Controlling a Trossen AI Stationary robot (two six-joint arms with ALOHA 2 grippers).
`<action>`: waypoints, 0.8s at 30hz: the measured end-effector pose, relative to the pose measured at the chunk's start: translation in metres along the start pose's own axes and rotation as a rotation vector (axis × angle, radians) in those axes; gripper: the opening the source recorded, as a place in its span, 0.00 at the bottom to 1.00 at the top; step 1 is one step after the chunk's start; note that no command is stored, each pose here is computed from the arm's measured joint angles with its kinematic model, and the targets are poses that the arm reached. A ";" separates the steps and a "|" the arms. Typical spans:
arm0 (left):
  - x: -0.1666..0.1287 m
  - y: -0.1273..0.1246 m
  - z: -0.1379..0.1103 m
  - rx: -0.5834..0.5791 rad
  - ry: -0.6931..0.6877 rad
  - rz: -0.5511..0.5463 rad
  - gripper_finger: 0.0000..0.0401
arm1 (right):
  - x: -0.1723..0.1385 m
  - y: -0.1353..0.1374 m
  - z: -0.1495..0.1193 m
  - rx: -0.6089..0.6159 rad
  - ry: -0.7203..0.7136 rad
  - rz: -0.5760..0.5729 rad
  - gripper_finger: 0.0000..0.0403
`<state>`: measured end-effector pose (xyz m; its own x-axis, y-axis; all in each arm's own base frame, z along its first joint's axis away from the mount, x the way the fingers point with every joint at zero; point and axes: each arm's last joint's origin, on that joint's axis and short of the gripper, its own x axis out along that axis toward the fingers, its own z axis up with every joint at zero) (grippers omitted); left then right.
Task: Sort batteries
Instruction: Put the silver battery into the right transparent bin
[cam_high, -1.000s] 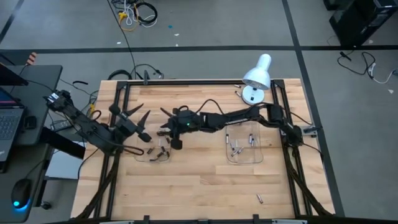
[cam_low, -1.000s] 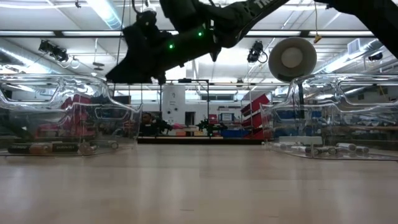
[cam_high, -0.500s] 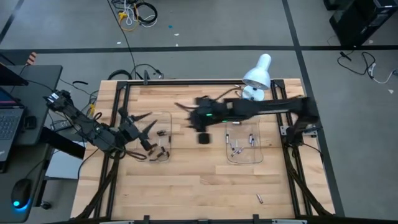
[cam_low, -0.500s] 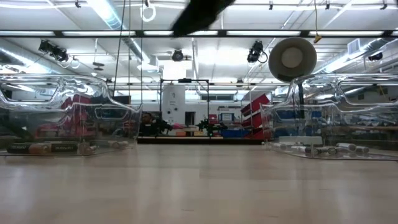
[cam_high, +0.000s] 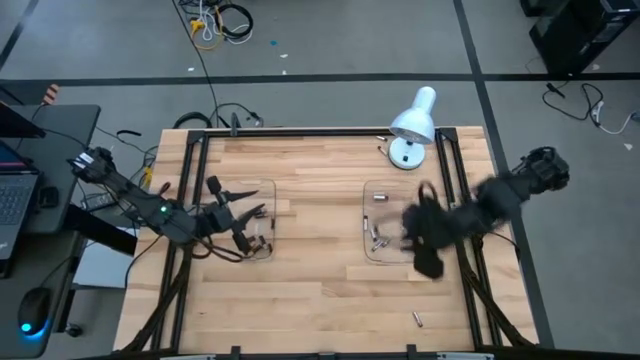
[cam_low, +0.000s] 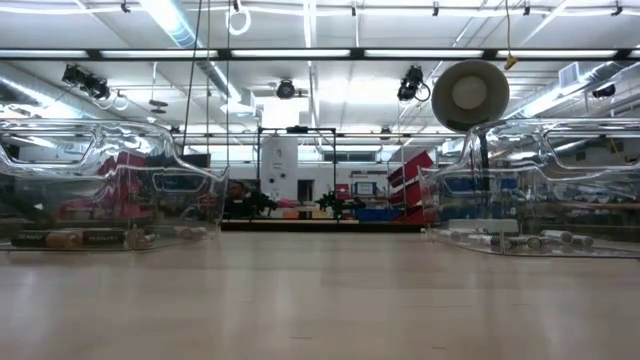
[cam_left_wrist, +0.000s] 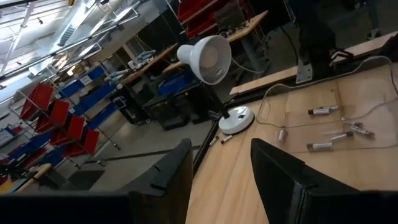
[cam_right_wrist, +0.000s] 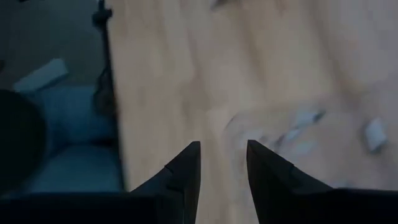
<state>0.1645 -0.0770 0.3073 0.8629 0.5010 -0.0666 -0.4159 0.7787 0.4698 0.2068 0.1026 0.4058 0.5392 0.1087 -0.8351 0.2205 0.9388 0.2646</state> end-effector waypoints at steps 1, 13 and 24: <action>0.002 -0.002 0.000 0.006 0.005 0.002 0.40 | 0.001 0.008 -0.007 0.036 0.028 0.006 0.28; 0.016 -0.009 0.003 -0.046 -0.001 0.054 0.40 | 0.081 0.093 -0.092 0.336 0.540 -0.261 0.27; 0.017 -0.008 0.007 -0.095 -0.031 0.048 0.40 | 0.145 0.139 -0.139 0.370 0.556 -0.320 0.28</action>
<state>0.1847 -0.0771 0.3088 0.8490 0.5281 -0.0184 -0.4811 0.7870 0.3861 0.2030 0.2938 0.2540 -0.0672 0.0894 -0.9937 0.6102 0.7917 0.0300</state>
